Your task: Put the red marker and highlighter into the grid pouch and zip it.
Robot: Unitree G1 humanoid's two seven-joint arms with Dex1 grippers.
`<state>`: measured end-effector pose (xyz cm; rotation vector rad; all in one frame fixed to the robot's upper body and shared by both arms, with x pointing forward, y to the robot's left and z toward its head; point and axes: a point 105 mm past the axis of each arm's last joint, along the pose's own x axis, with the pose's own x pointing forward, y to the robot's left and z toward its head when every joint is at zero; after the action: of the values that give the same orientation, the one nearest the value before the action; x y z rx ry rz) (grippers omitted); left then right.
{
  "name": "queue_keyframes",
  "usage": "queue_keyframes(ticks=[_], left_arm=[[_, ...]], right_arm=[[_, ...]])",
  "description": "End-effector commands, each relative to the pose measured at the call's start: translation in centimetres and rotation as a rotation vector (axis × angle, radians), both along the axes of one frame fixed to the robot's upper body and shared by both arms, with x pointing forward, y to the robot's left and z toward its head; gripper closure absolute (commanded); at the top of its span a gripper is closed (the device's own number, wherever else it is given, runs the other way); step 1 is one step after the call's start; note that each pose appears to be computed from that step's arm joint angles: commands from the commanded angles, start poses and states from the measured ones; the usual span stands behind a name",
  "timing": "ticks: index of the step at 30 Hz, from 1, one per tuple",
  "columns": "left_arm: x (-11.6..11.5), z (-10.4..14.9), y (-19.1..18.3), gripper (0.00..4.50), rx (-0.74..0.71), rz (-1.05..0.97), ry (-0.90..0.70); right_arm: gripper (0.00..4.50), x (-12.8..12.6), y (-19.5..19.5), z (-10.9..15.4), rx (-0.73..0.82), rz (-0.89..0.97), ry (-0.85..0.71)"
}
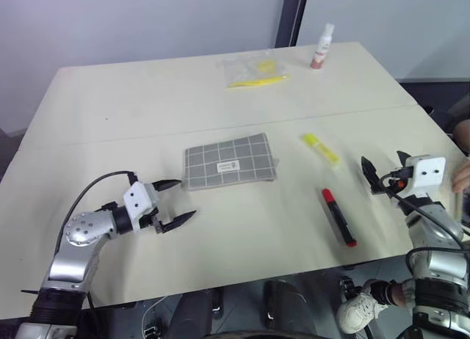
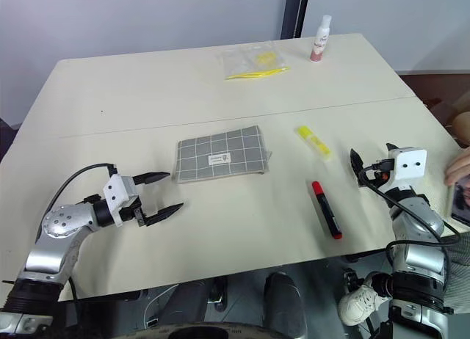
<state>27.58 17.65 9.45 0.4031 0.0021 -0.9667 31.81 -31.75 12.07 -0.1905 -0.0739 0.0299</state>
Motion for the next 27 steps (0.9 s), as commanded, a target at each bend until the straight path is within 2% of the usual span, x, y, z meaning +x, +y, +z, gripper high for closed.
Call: queue_keyframes(ticks=[1, 7, 8, 10, 14, 16, 17, 21, 23, 27], left_arm=[[0.3, 1.1, 1.3, 0.00, 0.017, 0.036, -0.058], [0.6, 1.3, 2.2, 0.00, 0.032, 0.064, -0.085], [0.7, 1.3, 2.3, 0.00, 0.031, 0.070, -0.089], [1.3, 1.5, 2.7, 0.00, 0.052, 0.095, -0.142], [2.5, 1.5, 2.7, 0.00, 0.111, 0.088, -0.228], [3.2, 1.3, 2.7, 0.00, 0.126, 0.094, -0.251], [3.7, 1.2, 2.5, 0.00, 0.136, 0.088, -0.264], [5.6, -0.1, 0.1, 0.00, 0.180, 0.024, -0.294], [6.3, -0.4, -0.5, 0.00, 0.198, 0.013, -0.307], [7.2, -0.2, -0.9, 0.00, 0.232, -0.004, -0.354]], right_arm=[[0.07, 0.0, -0.2, 1.1, -0.020, 0.002, -0.035], [0.07, 0.4, -0.1, 1.0, -0.009, 0.014, -0.027], [0.30, 0.4, 0.1, 1.1, 0.003, 0.020, -0.032], [0.96, 1.1, 2.3, 2.4, -0.019, 0.088, -0.065], [3.10, 1.9, 9.2, 4.2, -0.115, 0.322, -0.101], [4.16, 2.2, 12.0, 4.5, -0.110, 0.407, -0.107], [4.48, 2.6, 14.2, 4.5, -0.128, 0.457, -0.109], [4.48, 4.5, 21.2, 1.9, -0.251, 0.599, -0.027], [4.48, 5.3, 21.9, 0.4, -0.350, 0.597, 0.036], [4.48, 5.8, 21.2, -1.0, -0.491, 0.583, 0.092]])
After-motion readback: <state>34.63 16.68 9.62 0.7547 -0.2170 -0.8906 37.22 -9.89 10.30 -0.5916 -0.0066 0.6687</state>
